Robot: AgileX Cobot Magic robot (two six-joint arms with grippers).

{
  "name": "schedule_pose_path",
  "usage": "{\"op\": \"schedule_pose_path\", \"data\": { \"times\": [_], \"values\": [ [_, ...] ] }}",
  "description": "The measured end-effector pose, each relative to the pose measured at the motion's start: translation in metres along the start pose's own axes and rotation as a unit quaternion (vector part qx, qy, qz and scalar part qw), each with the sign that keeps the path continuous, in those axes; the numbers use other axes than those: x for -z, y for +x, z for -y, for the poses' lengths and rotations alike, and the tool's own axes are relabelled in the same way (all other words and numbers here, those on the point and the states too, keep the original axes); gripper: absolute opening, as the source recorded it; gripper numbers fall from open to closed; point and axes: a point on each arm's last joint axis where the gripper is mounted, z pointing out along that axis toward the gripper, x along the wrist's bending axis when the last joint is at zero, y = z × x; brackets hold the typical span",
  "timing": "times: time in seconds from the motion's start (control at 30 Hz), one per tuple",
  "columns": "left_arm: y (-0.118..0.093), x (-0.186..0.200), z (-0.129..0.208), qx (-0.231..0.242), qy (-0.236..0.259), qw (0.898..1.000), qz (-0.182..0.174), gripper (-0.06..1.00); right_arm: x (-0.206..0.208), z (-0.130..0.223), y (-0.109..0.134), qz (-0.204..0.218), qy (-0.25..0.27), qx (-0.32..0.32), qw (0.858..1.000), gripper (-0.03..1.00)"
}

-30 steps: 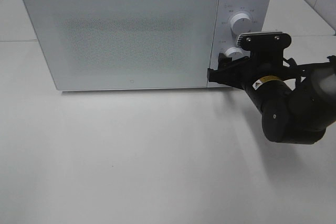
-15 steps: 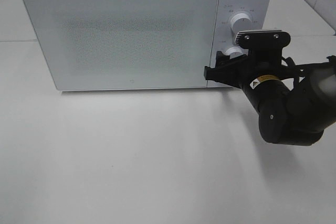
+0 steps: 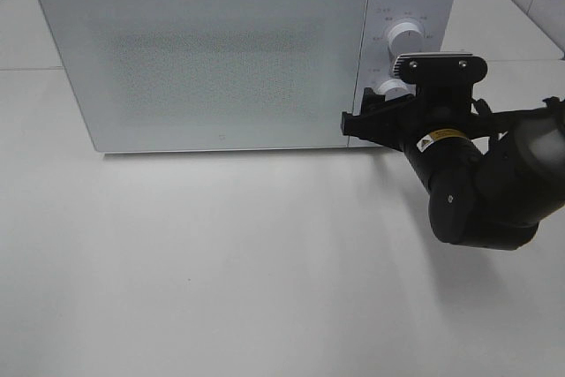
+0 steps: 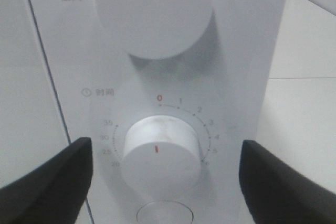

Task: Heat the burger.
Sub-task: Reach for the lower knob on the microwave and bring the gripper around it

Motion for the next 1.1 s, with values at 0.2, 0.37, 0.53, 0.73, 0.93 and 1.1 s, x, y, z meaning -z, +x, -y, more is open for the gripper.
{"op": "schedule_pose_path", "data": {
  "times": [0.2, 0.37, 0.53, 0.73, 0.93, 1.1],
  "values": [
    [0.0, 0.0, 0.0, 0.0, 0.0, 1.0, 0.0, 0.99, 0.0, 0.0, 0.0002, -0.001, 0.0, -0.001, 1.0, 0.76],
    [0.0, 0.0, 0.0, 0.0, 0.0, 1.0, 0.0, 0.99, 0.0, 0.0, 0.0003, -0.002, 0.0, -0.001, 1.0, 0.76],
    [0.0, 0.0, 0.0, 0.0, 0.0, 1.0, 0.0, 0.99, -0.0002, -0.0002, 0.0005, -0.002, -0.001, -0.002, 1.0, 0.76],
    [0.0, 0.0, 0.0, 0.0, 0.0, 1.0, 0.0, 0.99, -0.0032, -0.0038, 0.0039, -0.01, -0.008, -0.002, 1.0, 0.76],
    [0.0, 0.0, 0.0, 0.0, 0.0, 1.0, 0.0, 0.99, -0.0036, -0.0043, 0.0045, -0.012, -0.01, -0.002, 1.0, 0.76],
    [0.0, 0.0, 0.0, 0.0, 0.0, 1.0, 0.0, 0.99, -0.0036, -0.0043, 0.0046, -0.012, -0.01, -0.002, 1.0, 0.76]
  ]
}}
